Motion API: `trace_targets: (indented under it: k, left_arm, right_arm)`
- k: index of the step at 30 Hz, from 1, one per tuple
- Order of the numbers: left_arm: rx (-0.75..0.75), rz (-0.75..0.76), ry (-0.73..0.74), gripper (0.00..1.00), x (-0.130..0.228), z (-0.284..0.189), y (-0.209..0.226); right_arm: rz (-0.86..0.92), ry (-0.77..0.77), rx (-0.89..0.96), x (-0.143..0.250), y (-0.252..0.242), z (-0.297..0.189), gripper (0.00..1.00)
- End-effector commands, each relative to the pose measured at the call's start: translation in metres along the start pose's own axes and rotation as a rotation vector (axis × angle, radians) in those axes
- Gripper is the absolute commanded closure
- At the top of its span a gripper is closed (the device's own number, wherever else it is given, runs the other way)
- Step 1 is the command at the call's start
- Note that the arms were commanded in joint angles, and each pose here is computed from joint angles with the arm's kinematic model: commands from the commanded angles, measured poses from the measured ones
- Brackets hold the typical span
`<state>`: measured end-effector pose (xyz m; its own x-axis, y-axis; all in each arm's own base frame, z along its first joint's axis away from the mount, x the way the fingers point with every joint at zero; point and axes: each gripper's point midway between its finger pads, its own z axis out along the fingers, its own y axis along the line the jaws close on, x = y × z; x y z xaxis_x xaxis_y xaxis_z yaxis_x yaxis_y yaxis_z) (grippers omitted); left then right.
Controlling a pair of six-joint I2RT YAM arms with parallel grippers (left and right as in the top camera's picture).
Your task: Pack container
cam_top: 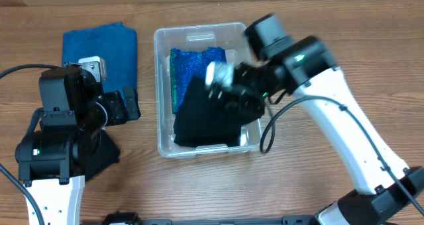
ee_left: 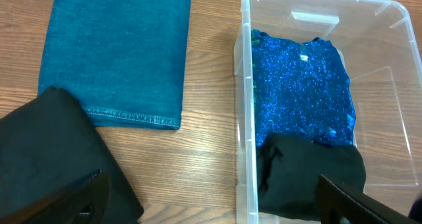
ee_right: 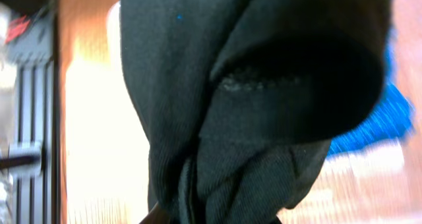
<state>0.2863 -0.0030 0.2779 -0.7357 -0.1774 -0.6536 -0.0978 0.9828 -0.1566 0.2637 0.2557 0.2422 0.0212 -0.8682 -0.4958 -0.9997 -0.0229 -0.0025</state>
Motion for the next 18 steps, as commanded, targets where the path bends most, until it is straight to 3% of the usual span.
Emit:
trace_targets:
  k: [1,6,13,14,15,18]
  left_arm:
    - [-0.003,0.021,-0.019,0.00,-0.007,-0.004,-0.001]
    - [-0.003,0.021,-0.020,0.00,-0.007,-0.004,-0.001]
    - [-0.003,0.021,-0.019,0.00,-0.007,-0.004,-0.001]
    - [-0.003,0.021,-0.019,0.00,-0.007,-0.004,-0.001]
    - [-0.003,0.021,-0.018,0.00,-0.006,-0.004,0.000]
    - [-0.004,0.021,-0.015,0.00,-0.006,-0.004,0.000]
  right_arm:
    - [-0.191,0.055,-0.046,-0.007,0.004,0.026,0.96]
    - [-0.130,0.144,-0.190,0.018,0.003,0.084,0.96]
    - [-0.072,0.210,-0.289,0.045,0.002,0.128,0.96]
    - [-0.068,0.214,-0.294,0.046,0.002,0.132,0.87]
    - [-0.043,0.214,-0.285,0.046,-0.001,0.134,0.01]
    - [0.123,0.247,-0.126,0.043,-0.031,0.135,0.00]
